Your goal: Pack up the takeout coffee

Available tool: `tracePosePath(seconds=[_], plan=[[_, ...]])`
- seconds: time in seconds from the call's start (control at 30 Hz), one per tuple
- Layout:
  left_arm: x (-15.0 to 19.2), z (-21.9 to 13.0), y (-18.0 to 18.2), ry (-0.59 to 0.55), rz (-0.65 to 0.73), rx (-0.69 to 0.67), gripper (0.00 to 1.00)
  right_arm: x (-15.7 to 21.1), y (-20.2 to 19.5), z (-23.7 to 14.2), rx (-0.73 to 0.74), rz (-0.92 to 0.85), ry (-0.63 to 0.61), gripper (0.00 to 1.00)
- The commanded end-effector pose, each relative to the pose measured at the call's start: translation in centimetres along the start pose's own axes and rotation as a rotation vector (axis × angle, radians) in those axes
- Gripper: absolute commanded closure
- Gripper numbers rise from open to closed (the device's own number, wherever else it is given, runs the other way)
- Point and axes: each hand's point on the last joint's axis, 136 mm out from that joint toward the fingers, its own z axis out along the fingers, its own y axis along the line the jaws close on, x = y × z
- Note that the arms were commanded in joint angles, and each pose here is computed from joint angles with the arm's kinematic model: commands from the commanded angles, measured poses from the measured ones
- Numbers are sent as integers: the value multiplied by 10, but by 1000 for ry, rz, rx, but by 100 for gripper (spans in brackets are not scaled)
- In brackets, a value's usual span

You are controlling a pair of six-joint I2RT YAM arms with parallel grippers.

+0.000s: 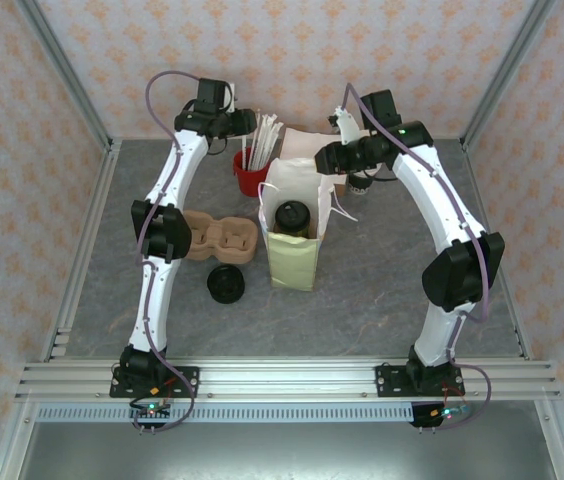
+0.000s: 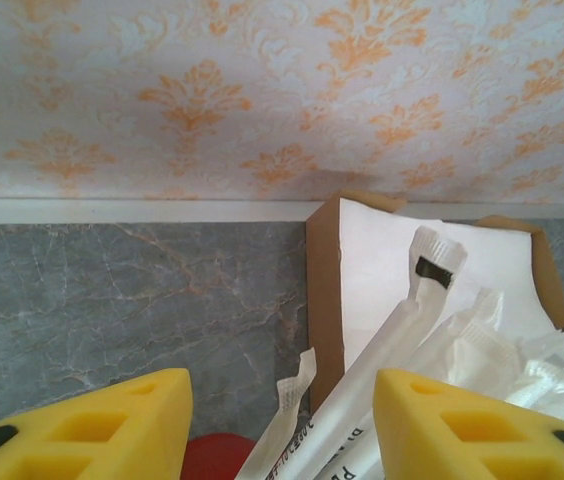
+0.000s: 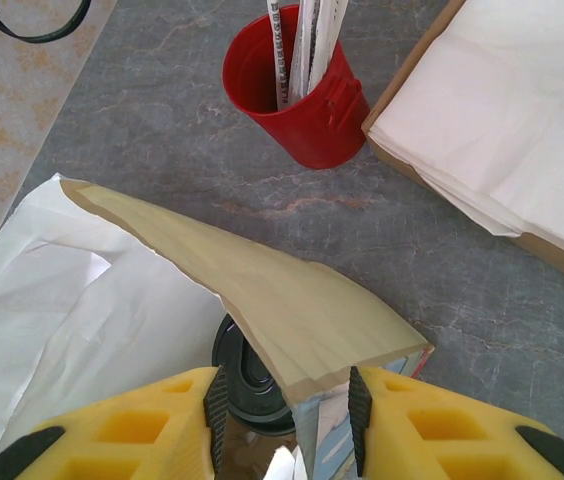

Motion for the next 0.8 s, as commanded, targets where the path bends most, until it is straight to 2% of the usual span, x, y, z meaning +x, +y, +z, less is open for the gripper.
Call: tracePosePath(seconds=[0.0,0.17,0.27,0.53,0.63,0.77], plan=[[-6,-11,0,-11,27,-25,53,-9,3,-5,5,-19,-22,61],[-8,-12,1,-18,35,-30,64,-16,5,-11,11,-31,-45,61],[-8,-12,2,-17,45,-29,68,-27,8,-19,18,-43,-82,61],[-11,-9,0,-32,64,-13,82,-84,11,-63,29,-26,-303,61],[-11,-9,-3,-34,58,0,84,-108,3,-83,78,42,-399,58],[-15,-14,-9,-46,57,18,84,-125,10,-98,44,70,-434,56]])
